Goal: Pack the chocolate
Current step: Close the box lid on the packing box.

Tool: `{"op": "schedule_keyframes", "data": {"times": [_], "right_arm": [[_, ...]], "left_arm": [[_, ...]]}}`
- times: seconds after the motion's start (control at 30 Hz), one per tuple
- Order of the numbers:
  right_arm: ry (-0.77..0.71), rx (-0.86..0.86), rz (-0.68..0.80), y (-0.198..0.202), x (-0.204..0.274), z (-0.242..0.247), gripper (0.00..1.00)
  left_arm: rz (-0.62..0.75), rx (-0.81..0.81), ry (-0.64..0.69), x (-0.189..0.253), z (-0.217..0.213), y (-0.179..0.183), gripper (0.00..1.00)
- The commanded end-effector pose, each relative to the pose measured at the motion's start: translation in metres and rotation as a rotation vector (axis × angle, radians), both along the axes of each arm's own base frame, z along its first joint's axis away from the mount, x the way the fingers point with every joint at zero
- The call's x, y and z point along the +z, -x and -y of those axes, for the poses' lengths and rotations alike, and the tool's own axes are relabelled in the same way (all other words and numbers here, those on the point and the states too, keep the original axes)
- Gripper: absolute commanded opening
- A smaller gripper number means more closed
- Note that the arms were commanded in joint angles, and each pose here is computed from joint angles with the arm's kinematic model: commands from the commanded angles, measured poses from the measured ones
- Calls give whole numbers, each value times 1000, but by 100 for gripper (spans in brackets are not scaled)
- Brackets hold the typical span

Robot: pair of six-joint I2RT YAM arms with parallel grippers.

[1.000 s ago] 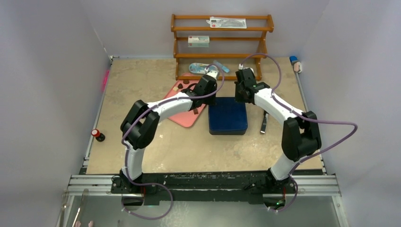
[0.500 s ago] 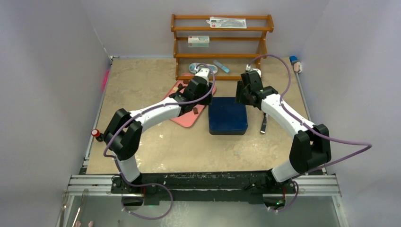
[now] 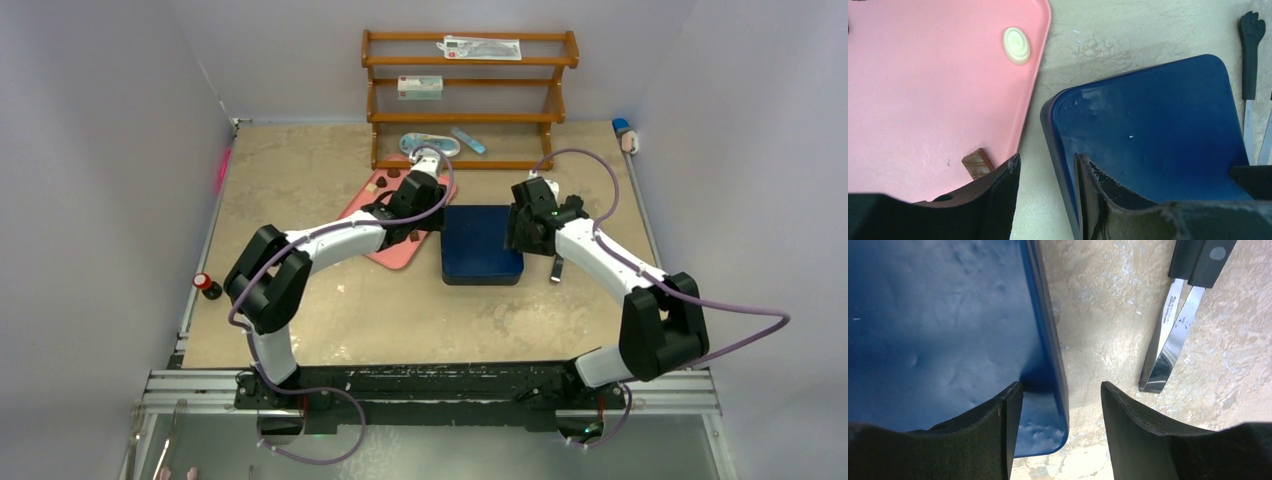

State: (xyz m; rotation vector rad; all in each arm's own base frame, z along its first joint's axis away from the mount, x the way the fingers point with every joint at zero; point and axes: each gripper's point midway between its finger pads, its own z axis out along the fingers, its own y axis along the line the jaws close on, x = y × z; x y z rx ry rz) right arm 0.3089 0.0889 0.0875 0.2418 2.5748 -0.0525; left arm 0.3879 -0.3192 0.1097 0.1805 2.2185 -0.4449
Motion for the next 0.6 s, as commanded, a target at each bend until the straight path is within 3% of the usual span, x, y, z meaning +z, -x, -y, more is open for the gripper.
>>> {"op": "schedule_keyframes", "data": {"times": [0.0,0.3,0.57], "right_arm": [[27,-44,-25,13,-7,8,61],[57,-78,-100,30,-31,16,61],[60,-76,-75,25,-23,16,62]], "left_arm": [[6,18,27,-4,1,-8,42],[-20,23,17,-18,1,-10,42],[-29,24,19,-22,1,-11,41]]}}
